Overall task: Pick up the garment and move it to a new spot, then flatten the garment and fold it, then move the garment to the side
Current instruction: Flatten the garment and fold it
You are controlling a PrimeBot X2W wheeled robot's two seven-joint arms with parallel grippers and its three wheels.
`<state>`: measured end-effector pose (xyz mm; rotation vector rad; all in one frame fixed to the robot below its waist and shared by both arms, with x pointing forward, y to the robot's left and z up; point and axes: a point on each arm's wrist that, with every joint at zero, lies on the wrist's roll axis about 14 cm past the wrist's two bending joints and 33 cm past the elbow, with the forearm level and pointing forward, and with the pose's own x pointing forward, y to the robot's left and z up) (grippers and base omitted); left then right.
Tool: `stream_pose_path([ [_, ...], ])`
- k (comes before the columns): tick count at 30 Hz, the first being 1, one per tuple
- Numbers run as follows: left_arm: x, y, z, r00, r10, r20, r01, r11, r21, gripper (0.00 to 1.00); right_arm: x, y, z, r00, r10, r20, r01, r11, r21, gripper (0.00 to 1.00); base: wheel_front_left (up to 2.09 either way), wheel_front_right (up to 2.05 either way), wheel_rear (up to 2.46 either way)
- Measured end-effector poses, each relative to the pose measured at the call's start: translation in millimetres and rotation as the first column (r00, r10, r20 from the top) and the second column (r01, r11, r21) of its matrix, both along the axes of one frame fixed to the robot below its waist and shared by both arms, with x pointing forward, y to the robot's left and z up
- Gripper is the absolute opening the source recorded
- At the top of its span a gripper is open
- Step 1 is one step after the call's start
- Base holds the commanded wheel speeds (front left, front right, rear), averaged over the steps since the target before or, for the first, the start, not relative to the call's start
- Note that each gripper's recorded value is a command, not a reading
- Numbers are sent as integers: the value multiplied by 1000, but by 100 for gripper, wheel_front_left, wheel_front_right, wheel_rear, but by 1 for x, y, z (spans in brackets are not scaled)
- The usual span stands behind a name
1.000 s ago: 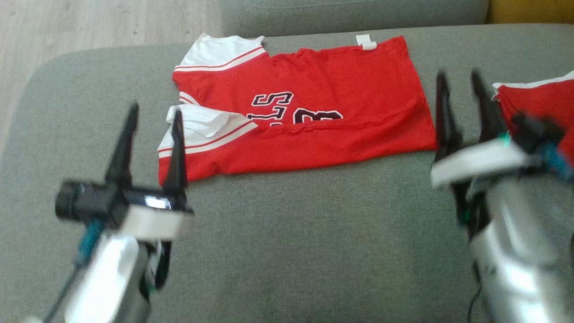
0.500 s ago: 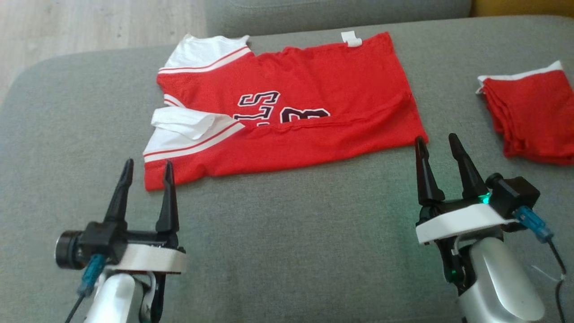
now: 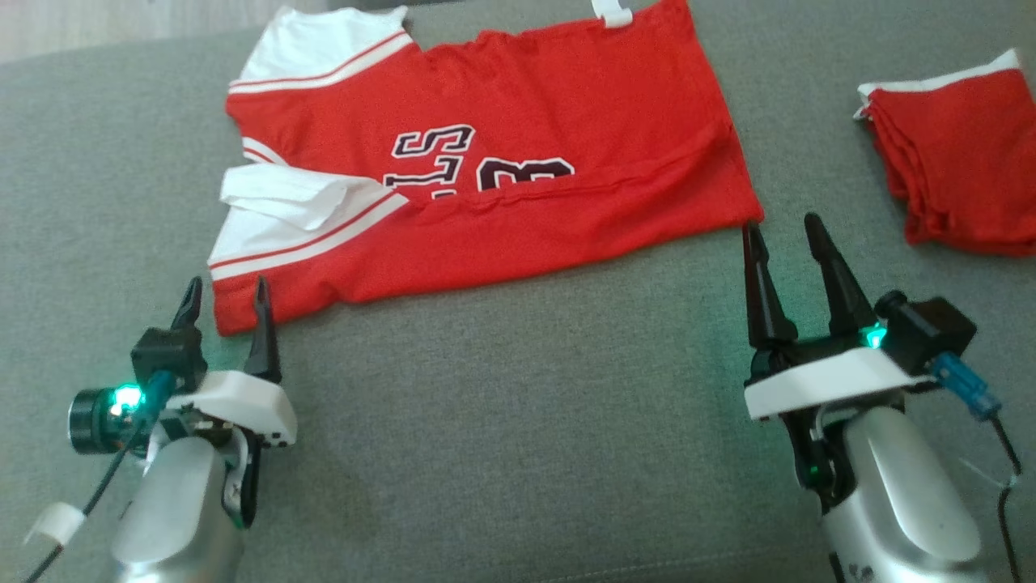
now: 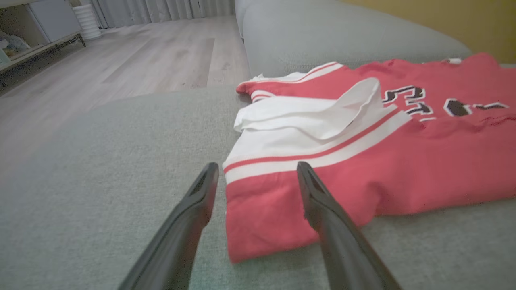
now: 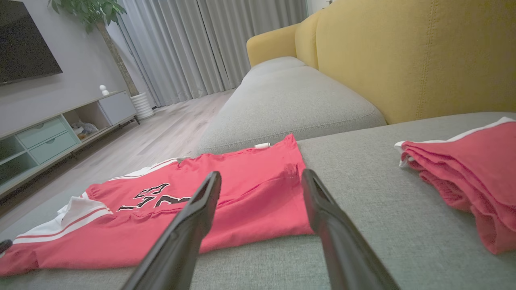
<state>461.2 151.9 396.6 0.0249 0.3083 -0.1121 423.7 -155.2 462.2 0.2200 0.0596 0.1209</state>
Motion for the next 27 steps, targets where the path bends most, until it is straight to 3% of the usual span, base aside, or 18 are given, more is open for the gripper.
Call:
stream_pose_path([
  [10,5,6,-47,977,10,-214,-8,1000,9,100,9,-7,-1,1000,-19,1,19,1000,7,100,0,0,0],
  [11,7,4,-47,975,5,-223,-4,1000,6,84,9,-8,-1,1000,-20,1,20,1000,6,100,0,0,0],
  [13,10,3,-47,974,-2,-228,3,1000,7,0,10,-8,-1,1000,-22,2,22,1000,6,100,0,0,0],
  [19,11,-4,-35,987,-28,-160,25,1000,-18,0,8,-9,-1,1000,-23,-1,23,1000,6,100,0,0,0],
  [23,20,-10,-3,999,-38,-13,37,997,-63,0,5,-7,-12,999,-17,-49,17,1000,-1,100,0,0,0],
  [27,30,-20,39,990,-56,129,70,992,-106,0,2,-2,-34,988,15,-151,-27,997,-73,100,0,0,0],
])
